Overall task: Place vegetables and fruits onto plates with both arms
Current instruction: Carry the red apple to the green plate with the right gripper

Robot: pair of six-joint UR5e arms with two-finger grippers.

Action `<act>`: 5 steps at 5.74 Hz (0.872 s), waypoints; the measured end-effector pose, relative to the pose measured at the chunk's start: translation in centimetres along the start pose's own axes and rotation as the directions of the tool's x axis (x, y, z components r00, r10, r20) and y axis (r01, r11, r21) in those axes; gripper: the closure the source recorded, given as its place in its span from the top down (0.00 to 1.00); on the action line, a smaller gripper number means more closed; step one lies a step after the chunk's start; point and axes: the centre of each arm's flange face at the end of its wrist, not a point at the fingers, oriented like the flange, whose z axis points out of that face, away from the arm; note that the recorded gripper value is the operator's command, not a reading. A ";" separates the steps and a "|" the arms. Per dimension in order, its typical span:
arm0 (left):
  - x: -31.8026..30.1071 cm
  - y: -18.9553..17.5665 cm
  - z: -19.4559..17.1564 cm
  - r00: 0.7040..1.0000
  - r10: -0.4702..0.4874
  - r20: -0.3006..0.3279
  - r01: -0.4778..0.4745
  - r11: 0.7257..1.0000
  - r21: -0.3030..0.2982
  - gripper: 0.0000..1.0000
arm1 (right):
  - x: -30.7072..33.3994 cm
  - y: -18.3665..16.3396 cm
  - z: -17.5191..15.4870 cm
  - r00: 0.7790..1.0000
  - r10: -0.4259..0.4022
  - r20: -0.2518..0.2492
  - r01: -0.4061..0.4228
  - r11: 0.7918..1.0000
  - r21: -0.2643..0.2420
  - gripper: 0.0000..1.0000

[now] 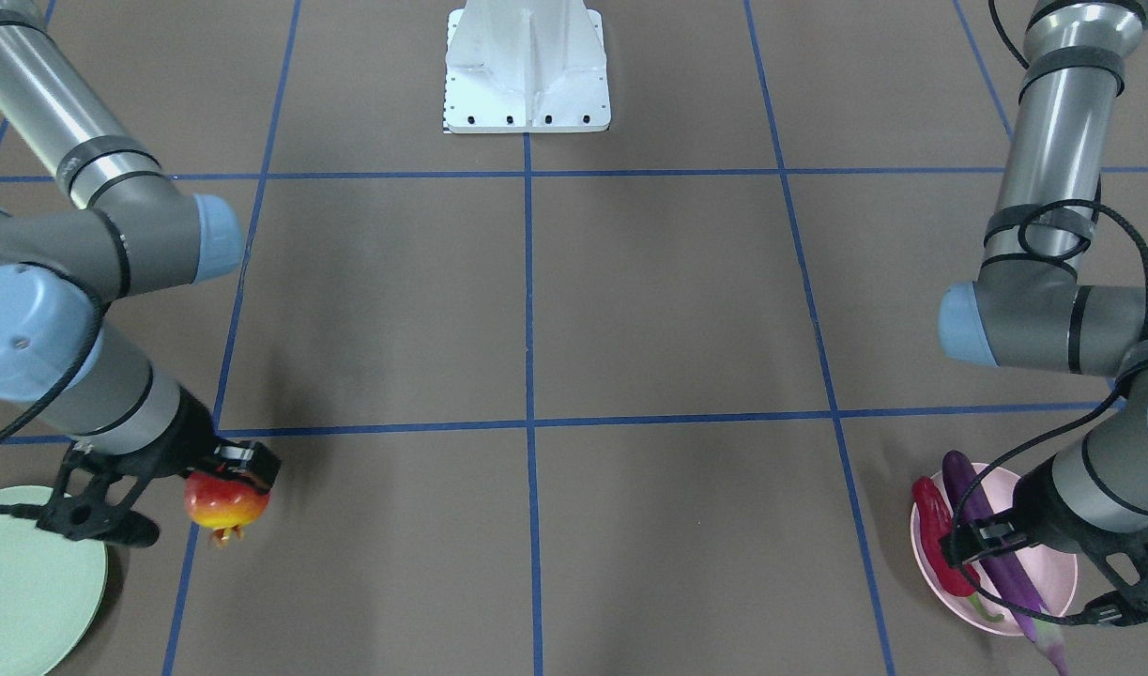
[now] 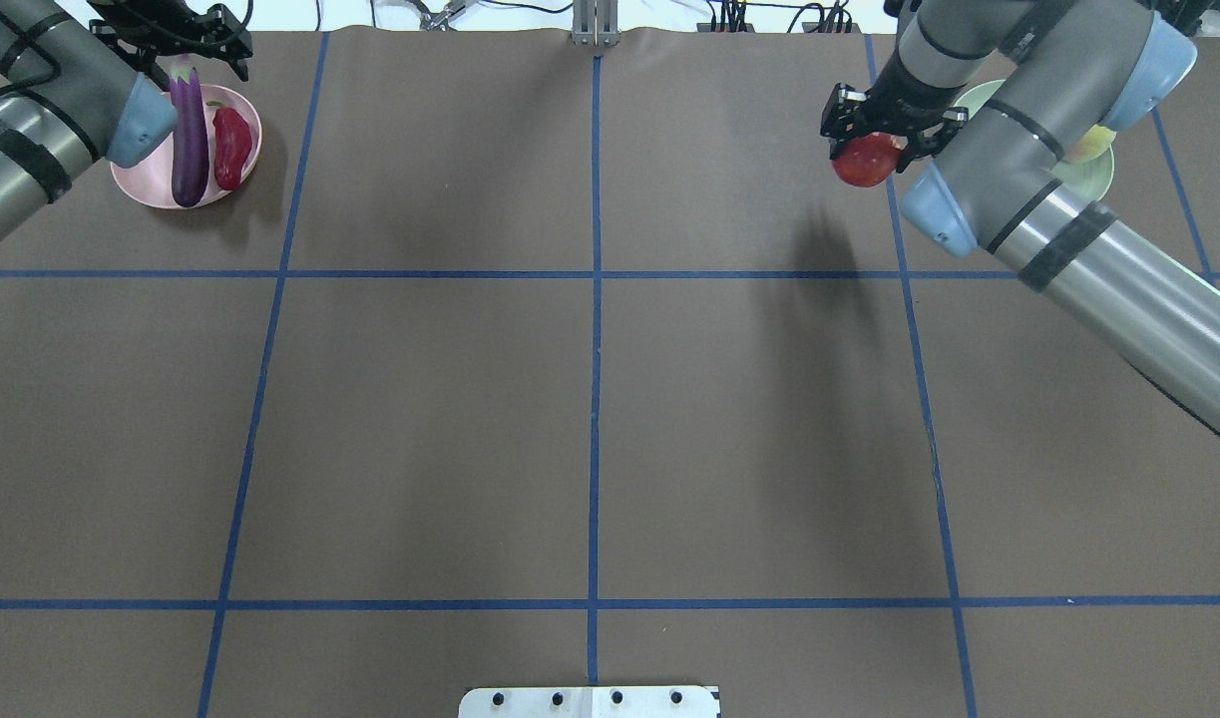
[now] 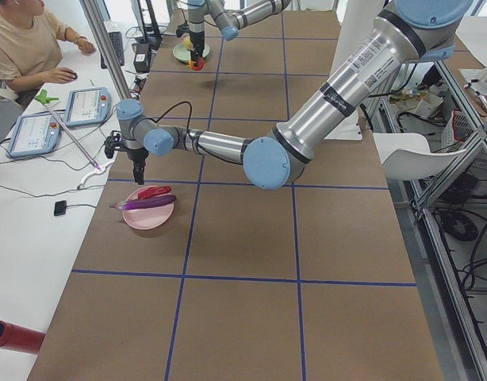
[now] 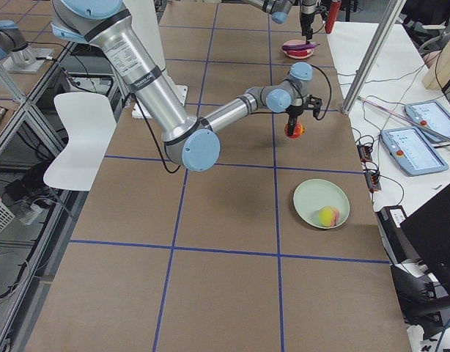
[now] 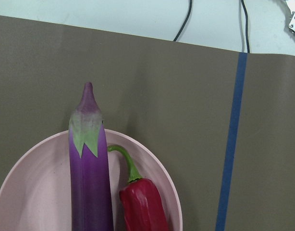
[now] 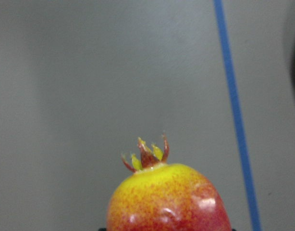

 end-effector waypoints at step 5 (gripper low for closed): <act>1.3 1.3 0.3 1.000 -0.011 -0.010 0.010 1.000 -0.008 1.00 | 11.9 -6.1 4.0 0.995 -0.048 -0.085 0.051 0.998 0.039 1.00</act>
